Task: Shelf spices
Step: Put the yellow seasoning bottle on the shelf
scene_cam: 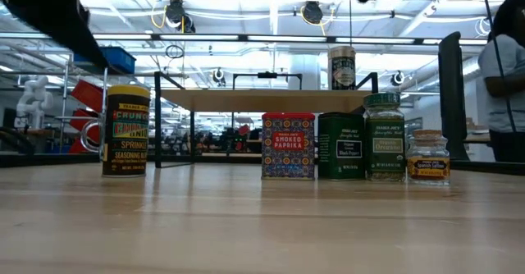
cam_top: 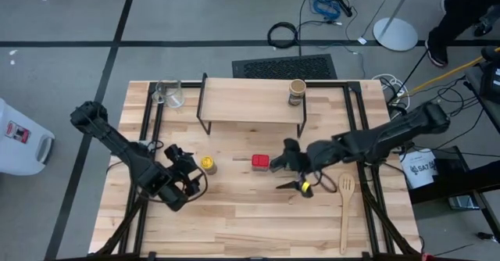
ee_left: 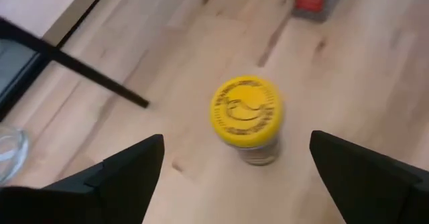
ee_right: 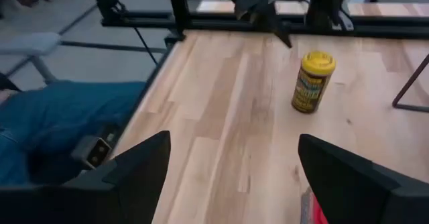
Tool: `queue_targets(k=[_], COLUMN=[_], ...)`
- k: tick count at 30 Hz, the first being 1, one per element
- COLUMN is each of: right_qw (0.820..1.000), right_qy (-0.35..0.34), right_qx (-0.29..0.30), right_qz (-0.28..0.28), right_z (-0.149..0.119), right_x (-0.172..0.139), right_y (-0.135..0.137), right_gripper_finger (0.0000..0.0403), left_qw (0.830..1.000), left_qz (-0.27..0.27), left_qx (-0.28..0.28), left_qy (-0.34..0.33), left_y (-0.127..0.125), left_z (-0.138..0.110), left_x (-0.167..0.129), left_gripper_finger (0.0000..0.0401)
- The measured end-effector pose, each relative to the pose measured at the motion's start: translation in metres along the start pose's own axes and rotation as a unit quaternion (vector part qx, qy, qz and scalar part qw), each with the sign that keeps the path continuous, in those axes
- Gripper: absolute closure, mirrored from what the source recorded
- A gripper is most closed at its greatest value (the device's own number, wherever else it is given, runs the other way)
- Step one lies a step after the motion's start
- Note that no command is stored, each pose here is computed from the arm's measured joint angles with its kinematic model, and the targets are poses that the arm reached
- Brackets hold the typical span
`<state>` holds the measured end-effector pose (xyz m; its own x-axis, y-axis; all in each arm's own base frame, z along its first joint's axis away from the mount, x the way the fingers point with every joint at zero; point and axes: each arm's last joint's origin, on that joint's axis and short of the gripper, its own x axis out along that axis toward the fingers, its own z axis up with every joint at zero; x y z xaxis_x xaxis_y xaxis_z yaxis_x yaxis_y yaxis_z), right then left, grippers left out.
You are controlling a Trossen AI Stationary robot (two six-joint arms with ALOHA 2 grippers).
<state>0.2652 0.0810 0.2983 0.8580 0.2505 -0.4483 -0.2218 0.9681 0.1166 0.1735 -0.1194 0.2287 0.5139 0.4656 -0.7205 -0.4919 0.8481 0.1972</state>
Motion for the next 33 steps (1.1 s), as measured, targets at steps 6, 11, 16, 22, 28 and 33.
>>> queue_targets(k=[6, 11, 16, 22, 28, 33], right_qw=[0.999, 0.998, 0.997, 0.998, 0.998, 0.998], right_qy=[0.034, 0.059, 0.066, 0.064, 0.064, 0.064], right_qx=[-0.004, -0.013, -0.018, -0.018, -0.018, -0.018], right_qz=[-0.023, -0.024, -0.023, -0.021, -0.021, -0.021], right_z=[-0.016, -0.025, -0.027, -0.026, -0.026, -0.026], right_x=[0.03, 0.044, 0.047, 0.047, 0.047, 0.047], right_y=[0.001, 0.0, 0.0, 0.0, 0.0, 0.0], right_gripper_finger=[0.0087, 0.0087, 0.0087, 0.0087, 0.0087, 0.0087], left_qw=[0.999, 0.998, 0.998, 0.994, 0.99, 0.988], left_qz=[-0.003, -0.016, -0.019, -0.057, -0.084, -0.093], left_qx=[0.035, 0.049, 0.06, 0.08, 0.089, 0.096], left_qy=[-0.005, -0.022, 0.007, 0.043, 0.071, 0.082], left_y=[0.0, -0.002, 0.004, 0.007, 0.011, 0.014], left_z=[0.002, 0.014, 0.023, 0.029, 0.033, 0.036], left_x=[0.014, 0.022, 0.032, 0.04, 0.046, 0.05], left_gripper_finger=[0.0016, 0.0016, 0.0016, 0.0016, 0.0017, 0.0018])
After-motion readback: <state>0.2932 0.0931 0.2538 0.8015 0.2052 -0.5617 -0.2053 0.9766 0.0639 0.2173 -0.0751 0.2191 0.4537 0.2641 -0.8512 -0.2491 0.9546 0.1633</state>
